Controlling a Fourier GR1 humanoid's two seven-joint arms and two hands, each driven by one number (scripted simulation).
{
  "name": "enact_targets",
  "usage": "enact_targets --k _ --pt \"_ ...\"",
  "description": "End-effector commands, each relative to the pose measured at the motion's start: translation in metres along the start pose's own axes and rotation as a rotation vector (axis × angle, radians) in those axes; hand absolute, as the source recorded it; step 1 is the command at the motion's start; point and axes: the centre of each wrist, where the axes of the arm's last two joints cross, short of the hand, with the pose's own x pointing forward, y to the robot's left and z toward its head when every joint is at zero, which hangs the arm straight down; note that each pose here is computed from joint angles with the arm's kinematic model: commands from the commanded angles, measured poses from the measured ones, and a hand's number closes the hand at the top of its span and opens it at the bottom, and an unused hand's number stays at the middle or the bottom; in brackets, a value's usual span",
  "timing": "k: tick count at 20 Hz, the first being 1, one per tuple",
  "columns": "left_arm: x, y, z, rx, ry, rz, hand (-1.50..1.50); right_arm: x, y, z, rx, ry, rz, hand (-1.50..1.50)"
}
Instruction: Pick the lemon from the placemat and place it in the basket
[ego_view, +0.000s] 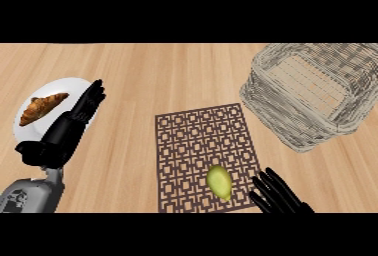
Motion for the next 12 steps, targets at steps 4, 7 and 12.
enact_targets --k 4,7,12 --pt "-0.002 -0.004 0.005 -0.004 -0.008 0.019 0.0 -0.011 0.033 -0.009 -0.006 -0.023 0.01 -1.5" --pt "0.003 -0.005 0.0 -0.009 0.001 0.003 0.0 -0.007 0.029 -0.008 -0.018 -0.055 -0.018 -1.5" --pt "0.014 0.003 0.007 0.017 -0.003 -0.007 0.0 -0.009 0.029 -0.003 0.008 -0.076 -0.025 -1.5"
